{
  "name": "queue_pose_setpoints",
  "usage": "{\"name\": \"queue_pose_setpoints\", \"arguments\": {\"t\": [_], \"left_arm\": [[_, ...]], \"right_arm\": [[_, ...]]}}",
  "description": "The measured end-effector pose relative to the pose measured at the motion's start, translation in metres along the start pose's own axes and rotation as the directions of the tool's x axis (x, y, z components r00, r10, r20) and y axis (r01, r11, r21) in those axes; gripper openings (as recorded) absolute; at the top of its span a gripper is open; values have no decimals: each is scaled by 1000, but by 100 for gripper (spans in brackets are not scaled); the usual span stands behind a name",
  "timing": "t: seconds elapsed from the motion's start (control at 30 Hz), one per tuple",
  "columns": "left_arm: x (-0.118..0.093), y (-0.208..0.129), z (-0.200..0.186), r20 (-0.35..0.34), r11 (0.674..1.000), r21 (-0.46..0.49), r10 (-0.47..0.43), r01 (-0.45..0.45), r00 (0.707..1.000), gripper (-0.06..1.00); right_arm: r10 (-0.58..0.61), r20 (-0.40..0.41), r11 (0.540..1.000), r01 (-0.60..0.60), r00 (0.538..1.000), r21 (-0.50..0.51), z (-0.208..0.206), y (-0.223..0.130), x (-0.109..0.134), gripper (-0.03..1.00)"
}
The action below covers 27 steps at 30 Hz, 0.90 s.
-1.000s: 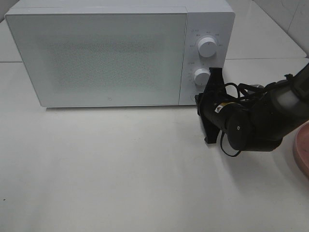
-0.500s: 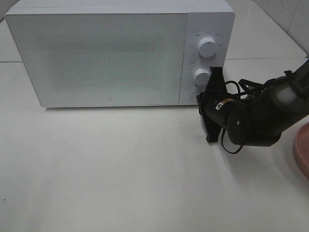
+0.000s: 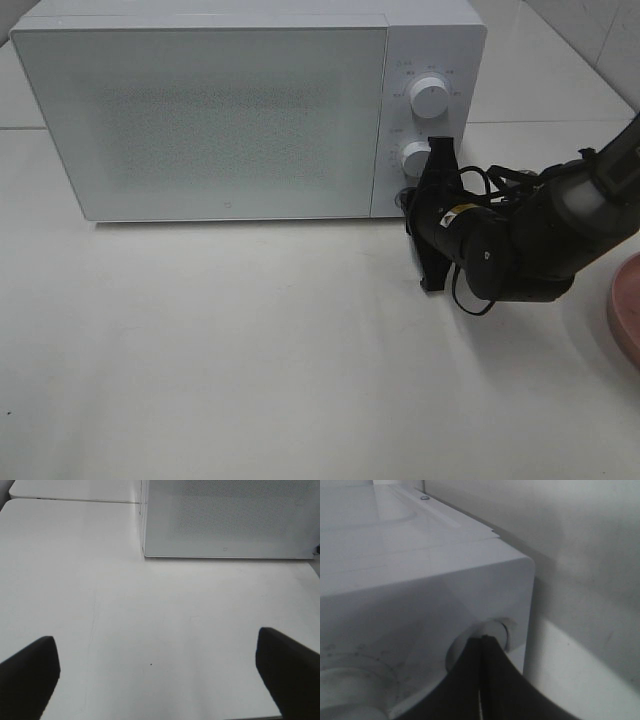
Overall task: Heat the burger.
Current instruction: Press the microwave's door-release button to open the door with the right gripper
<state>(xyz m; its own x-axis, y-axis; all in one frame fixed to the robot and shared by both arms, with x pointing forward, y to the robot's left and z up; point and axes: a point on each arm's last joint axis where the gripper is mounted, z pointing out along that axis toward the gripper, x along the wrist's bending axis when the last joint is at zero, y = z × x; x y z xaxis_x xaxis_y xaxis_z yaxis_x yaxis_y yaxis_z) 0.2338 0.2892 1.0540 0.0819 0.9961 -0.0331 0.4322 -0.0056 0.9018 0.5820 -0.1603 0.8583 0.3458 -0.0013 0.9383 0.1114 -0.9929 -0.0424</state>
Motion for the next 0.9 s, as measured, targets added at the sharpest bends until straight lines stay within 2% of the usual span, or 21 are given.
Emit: {"name": "queue_pose_setpoints", "arguments": {"t": [0.63,0.9], "left_arm": [[0,0,0,0,1000,0,0,0,1000,99],[0,0,0,0,1000,0,0,0,1000,99]], "right_arm": [[-20,-29,999,19,999,-29,5,-3,2,2],[-28,-8,998,28,1000,-47,14,-4,2,2]]}}
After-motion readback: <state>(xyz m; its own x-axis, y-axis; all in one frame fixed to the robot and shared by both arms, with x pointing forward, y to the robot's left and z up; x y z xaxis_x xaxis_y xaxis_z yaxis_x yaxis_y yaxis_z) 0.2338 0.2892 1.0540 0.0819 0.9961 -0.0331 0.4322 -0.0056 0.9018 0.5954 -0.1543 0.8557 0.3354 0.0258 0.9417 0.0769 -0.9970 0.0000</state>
